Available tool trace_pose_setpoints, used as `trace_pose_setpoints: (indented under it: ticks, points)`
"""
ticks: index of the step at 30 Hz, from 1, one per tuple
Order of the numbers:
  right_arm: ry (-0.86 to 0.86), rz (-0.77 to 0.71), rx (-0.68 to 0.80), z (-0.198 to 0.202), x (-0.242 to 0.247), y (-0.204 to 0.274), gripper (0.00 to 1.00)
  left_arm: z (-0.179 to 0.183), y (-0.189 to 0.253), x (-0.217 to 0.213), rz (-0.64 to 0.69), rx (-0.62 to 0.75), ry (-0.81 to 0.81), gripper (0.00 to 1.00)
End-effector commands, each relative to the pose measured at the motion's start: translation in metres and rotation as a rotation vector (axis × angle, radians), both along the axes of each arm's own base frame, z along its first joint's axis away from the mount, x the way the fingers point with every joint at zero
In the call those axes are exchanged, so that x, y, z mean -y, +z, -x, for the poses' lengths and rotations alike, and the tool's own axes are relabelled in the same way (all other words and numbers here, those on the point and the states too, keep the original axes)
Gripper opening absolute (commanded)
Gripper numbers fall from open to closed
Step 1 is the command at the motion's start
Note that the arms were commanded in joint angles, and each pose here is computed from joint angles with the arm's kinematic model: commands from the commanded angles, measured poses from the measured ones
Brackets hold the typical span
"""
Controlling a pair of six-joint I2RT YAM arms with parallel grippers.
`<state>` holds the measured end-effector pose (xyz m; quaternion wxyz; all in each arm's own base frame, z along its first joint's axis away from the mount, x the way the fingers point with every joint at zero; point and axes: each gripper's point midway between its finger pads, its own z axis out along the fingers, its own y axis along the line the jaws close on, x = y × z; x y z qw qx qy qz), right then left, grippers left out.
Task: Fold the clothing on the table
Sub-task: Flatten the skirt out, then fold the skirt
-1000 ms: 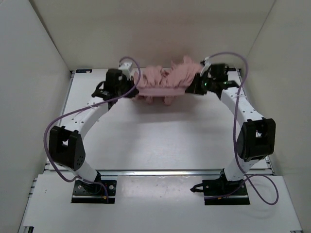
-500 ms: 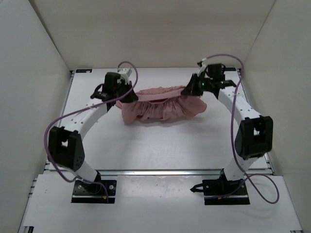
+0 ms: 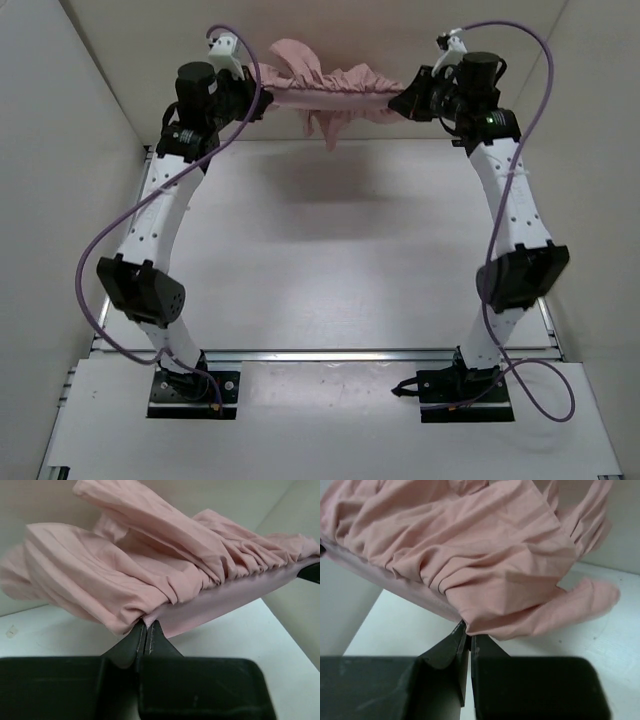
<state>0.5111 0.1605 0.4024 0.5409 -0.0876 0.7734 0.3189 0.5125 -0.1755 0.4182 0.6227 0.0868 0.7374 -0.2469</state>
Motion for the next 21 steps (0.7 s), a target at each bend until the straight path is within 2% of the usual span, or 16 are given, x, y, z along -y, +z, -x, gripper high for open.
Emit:
trace_pose_setpoints:
  ticks: [1, 3, 4, 6, 7, 9, 11, 12, 14, 16, 18, 21]
  points:
    - [-0.163, 0.117, 0.031, 0.017, 0.043, -0.024, 0.0, 0.027, -0.029, -0.036, -0.116, -0.045, 0.123, 0.0]
    - [-0.143, 0.134, -0.107, 0.044, 0.039, -0.091, 0.0, 0.056, -0.095, -0.021, -0.156, -0.171, 0.076, 0.0]
    - [-0.138, 0.14, -0.099, 0.061, 0.039, -0.09, 0.0, 0.073, -0.099, -0.015, -0.168, -0.175, 0.07, 0.0]
    - [-0.092, 0.202, -0.229, 0.104, 0.024, -0.154, 0.0, 0.114, -0.162, -0.01, -0.237, -0.302, 0.047, 0.0]
    - [-0.073, 0.21, -0.24, 0.125, 0.019, -0.159, 0.0, 0.133, -0.161, -0.013, -0.239, -0.304, 0.067, 0.0]
    - [-0.04, 0.242, -0.362, 0.172, 0.008, -0.208, 0.0, 0.183, -0.213, -0.013, -0.256, -0.419, 0.039, 0.0]
    - [0.015, 0.232, -0.409, 0.219, -0.009, -0.223, 0.0, 0.227, -0.223, -0.018, -0.177, -0.485, 0.013, 0.0]
    - [0.031, 0.219, -0.484, 0.239, -0.014, -0.245, 0.0, 0.239, -0.24, -0.022, -0.164, -0.54, 0.023, 0.0]
    - [0.056, 0.162, -0.534, 0.264, -0.016, -0.253, 0.0, 0.266, -0.245, -0.03, -0.167, -0.58, 0.016, 0.0]
    - [0.078, 0.127, -0.567, 0.279, -0.019, -0.258, 0.0, 0.282, -0.251, -0.035, -0.168, -0.636, 0.011, 0.0]
    - [0.06, 0.115, -0.539, 0.275, -0.017, -0.247, 0.0, 0.293, -0.261, -0.041, -0.154, -0.702, 0.019, 0.0]
    - [0.052, 0.112, -0.515, 0.257, -0.01, -0.245, 0.0, 0.283, -0.278, -0.046, -0.094, -0.733, 0.046, 0.0]
